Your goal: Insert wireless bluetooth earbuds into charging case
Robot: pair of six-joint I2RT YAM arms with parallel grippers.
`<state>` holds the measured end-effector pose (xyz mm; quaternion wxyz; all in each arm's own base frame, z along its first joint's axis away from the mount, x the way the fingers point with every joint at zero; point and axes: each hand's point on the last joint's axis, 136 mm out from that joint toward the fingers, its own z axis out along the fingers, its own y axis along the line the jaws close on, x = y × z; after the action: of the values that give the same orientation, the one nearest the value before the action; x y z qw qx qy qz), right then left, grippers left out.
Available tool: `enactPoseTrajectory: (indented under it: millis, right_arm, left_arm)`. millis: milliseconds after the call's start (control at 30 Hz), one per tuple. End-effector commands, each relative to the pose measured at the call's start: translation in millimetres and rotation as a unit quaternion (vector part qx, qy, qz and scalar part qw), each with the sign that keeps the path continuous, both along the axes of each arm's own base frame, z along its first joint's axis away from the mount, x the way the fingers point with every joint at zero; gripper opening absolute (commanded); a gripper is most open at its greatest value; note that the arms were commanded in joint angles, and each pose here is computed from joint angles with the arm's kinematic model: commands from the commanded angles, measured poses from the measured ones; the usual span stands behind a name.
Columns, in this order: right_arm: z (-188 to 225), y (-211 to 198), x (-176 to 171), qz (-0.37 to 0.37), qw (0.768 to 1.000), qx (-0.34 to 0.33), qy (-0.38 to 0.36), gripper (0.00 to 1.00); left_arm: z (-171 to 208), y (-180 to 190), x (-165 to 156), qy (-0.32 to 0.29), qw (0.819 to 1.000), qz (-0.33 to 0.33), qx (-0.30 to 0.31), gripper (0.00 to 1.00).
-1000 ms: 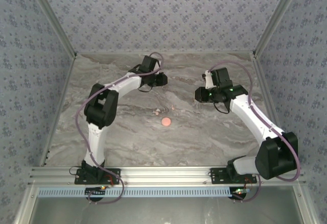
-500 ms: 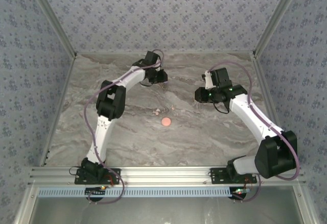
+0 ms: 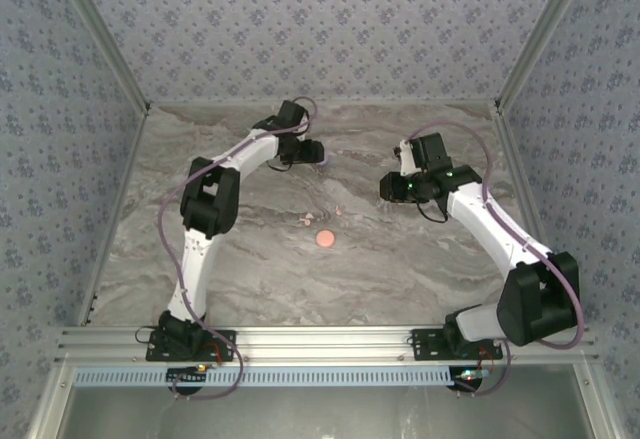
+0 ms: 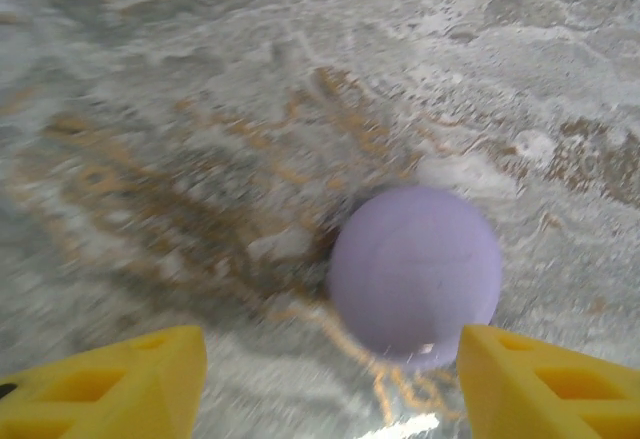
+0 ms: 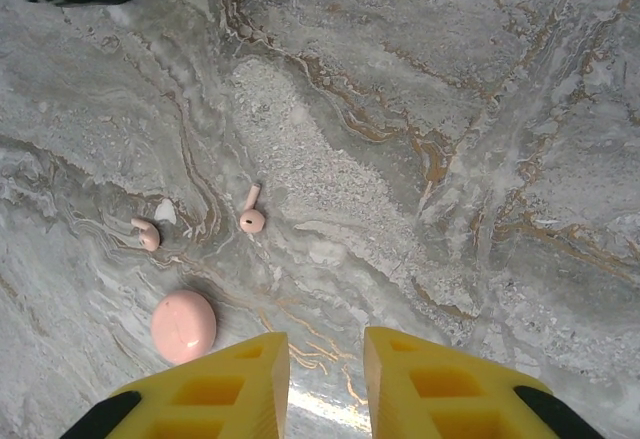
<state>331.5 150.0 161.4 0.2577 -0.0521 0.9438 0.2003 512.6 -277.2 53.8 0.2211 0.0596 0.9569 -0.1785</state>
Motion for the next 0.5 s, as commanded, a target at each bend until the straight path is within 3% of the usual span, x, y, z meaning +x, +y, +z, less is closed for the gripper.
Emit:
enactPoseTrajectory:
  millis: [0, 200, 467]
  right_arm:
    - [-14, 1, -6, 0.010, 1.000, -0.001, 0.027, 0.28]
    - [-33, 20, -15, 0.042, 0.997, 0.010, 0.060, 0.29]
    - [-69, 54, -38, 0.086, 0.989, 0.012, 0.115, 0.30]
  left_arm:
    - [61, 17, -6, -0.059, 0.998, -0.007, 0.019, 0.67]
    - [75, 17, -56, -0.043, 0.998, -0.042, -0.012, 0.60]
    - [51, -1, -138, 0.021, 0.995, -0.093, -0.034, 0.45]
